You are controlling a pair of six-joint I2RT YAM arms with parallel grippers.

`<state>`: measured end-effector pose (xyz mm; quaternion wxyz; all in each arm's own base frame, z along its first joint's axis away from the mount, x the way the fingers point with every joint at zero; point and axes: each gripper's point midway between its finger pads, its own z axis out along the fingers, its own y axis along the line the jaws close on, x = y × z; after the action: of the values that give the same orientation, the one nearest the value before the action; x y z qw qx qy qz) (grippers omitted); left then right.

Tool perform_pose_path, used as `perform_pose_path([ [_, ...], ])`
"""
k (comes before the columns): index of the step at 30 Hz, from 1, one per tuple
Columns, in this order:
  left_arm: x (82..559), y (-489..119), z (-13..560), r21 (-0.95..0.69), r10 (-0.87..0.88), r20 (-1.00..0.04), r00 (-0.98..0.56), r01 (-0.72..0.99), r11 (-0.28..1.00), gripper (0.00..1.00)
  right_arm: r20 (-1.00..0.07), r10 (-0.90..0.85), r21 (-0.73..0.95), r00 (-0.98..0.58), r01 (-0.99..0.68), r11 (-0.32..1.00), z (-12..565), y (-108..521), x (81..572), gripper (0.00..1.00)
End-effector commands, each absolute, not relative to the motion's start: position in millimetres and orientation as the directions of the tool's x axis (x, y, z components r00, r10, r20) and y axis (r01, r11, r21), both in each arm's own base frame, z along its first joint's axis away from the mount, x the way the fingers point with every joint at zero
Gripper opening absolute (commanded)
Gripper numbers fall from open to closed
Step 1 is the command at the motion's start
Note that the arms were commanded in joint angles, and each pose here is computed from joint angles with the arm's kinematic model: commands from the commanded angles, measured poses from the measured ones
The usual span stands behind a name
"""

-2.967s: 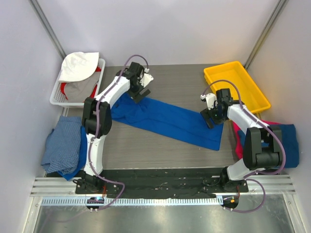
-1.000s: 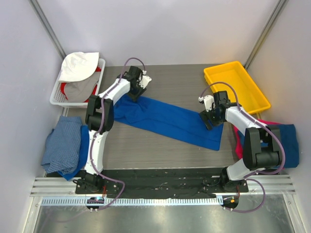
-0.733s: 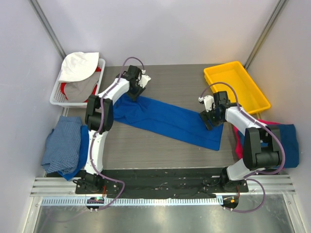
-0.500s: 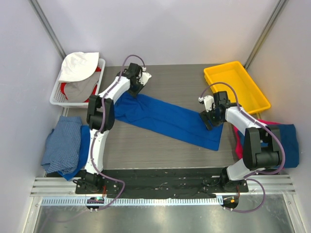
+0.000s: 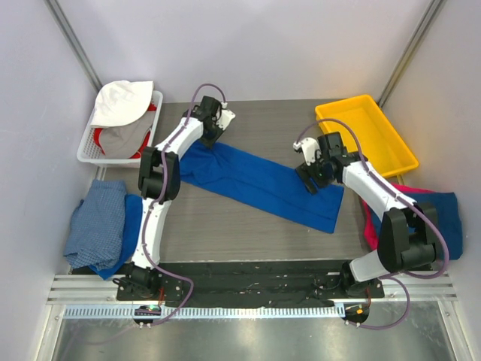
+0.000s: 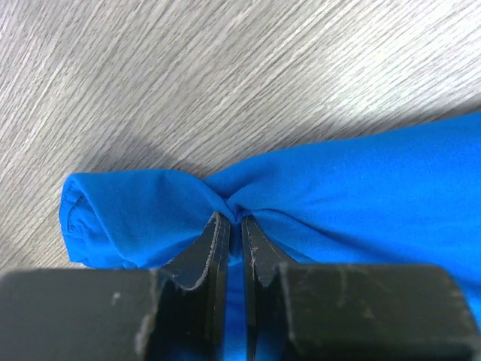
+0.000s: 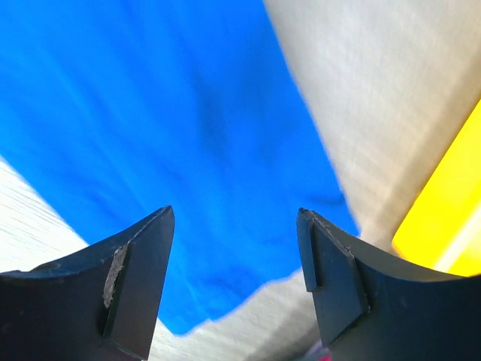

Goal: Fold and stack the t-shirts
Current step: Rotate the tshirt 90 degrees

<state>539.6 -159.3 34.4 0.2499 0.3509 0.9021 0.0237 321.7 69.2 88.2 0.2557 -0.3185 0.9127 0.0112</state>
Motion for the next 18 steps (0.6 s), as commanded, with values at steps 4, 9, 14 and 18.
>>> perform_pose_path([
  [4, 548, -156, 33, 0.228, 0.645, -0.446, -0.621, 0.618, 0.753, 0.16, -0.662, -0.560, -0.129, -0.498, -0.661, 0.739, 141, 175, 363, 0.73],
  [9, 540, -156, 29, 0.200, 0.641, -0.428, -0.637, 0.625, 0.754, 0.22, -0.677, -0.578, -0.131, -0.456, -0.698, 0.704, 119, 237, 379, 0.73],
  [14, 527, -160, 32, 0.158, 0.644, -0.422, -0.638, 0.648, 0.745, 0.29, -0.709, -0.584, -0.141, -0.395, -0.732, 0.666, 95, 287, 403, 0.74],
  [18, 522, -160, 35, 0.148, 0.649, -0.418, -0.636, 0.657, 0.739, 0.40, -0.751, -0.567, -0.146, -0.337, -0.754, 0.640, 94, 322, 421, 0.78],
])
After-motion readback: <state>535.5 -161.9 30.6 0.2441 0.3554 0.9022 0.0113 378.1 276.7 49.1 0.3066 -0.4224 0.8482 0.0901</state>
